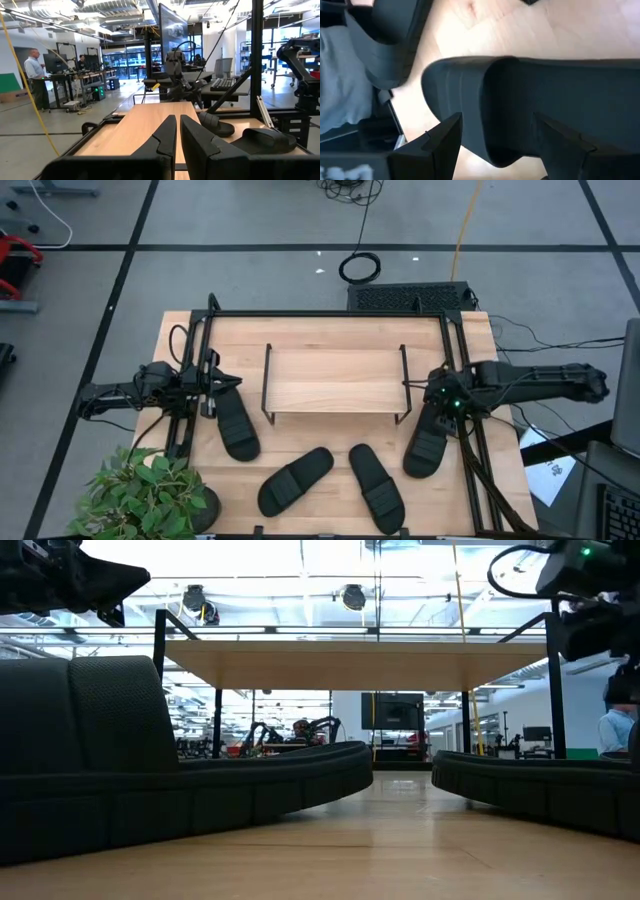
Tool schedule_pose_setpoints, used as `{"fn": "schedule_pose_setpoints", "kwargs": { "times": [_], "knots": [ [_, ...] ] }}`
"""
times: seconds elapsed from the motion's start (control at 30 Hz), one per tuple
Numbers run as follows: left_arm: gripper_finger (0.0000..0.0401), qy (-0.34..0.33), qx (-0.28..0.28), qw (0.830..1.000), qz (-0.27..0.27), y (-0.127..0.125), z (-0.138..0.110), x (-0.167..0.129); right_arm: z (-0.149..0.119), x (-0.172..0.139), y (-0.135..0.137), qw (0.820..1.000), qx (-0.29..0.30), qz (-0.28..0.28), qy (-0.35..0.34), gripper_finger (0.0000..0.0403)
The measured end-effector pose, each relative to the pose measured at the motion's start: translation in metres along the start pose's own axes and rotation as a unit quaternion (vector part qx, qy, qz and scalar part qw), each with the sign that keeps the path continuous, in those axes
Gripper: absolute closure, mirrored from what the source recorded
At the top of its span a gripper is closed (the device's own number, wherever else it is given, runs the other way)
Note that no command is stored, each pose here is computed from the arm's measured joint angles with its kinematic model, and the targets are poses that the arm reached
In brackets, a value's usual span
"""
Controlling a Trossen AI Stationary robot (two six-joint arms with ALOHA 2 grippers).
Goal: Pick and place slides into the shelf
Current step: Put the right black slide on the shelf
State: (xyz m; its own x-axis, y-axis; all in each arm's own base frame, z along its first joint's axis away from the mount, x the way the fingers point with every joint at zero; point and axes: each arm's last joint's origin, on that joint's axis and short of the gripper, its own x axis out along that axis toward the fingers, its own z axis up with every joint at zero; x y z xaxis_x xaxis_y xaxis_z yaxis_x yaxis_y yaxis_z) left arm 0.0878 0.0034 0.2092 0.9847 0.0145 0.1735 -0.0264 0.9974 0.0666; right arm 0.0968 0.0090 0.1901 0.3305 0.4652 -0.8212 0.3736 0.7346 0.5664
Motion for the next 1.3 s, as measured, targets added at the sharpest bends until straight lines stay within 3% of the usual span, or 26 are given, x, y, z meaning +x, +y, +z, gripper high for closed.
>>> {"fn": "schedule_pose_setpoints", "kwargs": {
  "times": [0.3,0.57,0.83,1.13,1.3],
  "knots": [
    [0.0368,0.000,0.000,1.000,0.000,0.000,0.000,0.000,0.000,0.017,0.003,0.998,-0.066,0.024,-0.007,0.0181],
    [0.0368,0.000,0.001,1.000,0.003,0.000,0.000,0.000,-0.007,0.030,-0.002,0.998,-0.045,0.025,0.018,0.0189],
    [0.0368,0.002,0.004,1.000,0.005,0.000,0.000,0.000,-0.004,0.037,0.006,0.995,-0.079,0.062,-0.005,0.0188],
    [0.0368,0.003,0.004,1.000,0.005,0.000,-0.001,0.000,-0.010,0.048,0.001,0.996,-0.063,0.061,0.014,0.0192],
    [0.0368,0.003,0.004,1.000,0.005,0.000,-0.001,0.000,-0.012,0.059,-0.003,0.994,-0.049,0.096,0.018,0.0192]
  ]
}}
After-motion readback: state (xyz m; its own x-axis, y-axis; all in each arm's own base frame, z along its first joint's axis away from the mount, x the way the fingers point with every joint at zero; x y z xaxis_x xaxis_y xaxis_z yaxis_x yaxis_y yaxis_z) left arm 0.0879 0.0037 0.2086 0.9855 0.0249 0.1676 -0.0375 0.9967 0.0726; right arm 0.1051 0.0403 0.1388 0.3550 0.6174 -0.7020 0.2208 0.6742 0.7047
